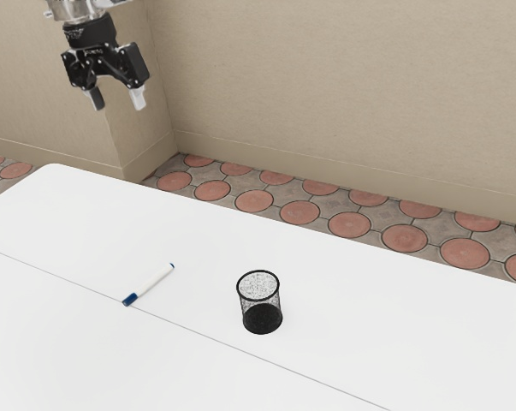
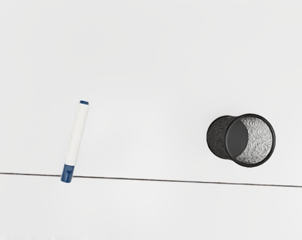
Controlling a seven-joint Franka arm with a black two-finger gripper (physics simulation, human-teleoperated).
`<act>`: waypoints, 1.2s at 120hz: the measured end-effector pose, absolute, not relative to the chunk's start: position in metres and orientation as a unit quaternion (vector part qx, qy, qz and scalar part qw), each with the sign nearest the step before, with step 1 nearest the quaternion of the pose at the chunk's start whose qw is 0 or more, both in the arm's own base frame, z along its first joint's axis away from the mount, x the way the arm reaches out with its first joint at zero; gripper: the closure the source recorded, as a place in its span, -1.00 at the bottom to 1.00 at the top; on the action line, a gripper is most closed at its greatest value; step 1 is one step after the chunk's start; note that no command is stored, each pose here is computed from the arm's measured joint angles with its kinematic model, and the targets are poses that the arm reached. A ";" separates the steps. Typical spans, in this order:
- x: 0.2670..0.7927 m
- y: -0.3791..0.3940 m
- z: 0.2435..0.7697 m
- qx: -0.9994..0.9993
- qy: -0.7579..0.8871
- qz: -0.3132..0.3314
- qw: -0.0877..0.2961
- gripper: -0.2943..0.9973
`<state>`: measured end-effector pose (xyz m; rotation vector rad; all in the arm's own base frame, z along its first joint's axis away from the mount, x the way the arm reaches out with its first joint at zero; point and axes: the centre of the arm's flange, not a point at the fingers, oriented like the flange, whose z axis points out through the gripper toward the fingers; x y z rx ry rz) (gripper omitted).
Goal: Put the marker into the pen holder.
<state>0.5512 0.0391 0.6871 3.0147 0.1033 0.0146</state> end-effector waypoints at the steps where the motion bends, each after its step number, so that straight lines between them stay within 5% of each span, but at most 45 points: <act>1: 0.551 0.040 0.686 0.997 0.035 0.004 0.063 -0.54; 16: 0.565 0.052 0.654 0.998 0.041 -0.023 0.048 -0.54; 33: 0.616 0.063 0.520 0.990 0.044 -0.120 0.052 -0.54; 50: 0.582 0.067 0.409 0.981 0.058 -0.181 0.030 -0.54; 68: 0.532 0.077 0.324 0.983 0.062 -0.175 0.007 -0.54; 110: 0.531 0.070 0.277 0.997 -0.019 -0.052 -0.044 -0.15; 144: 0.530 0.080 0.257 0.998 -0.033 -0.031 -0.046 0.07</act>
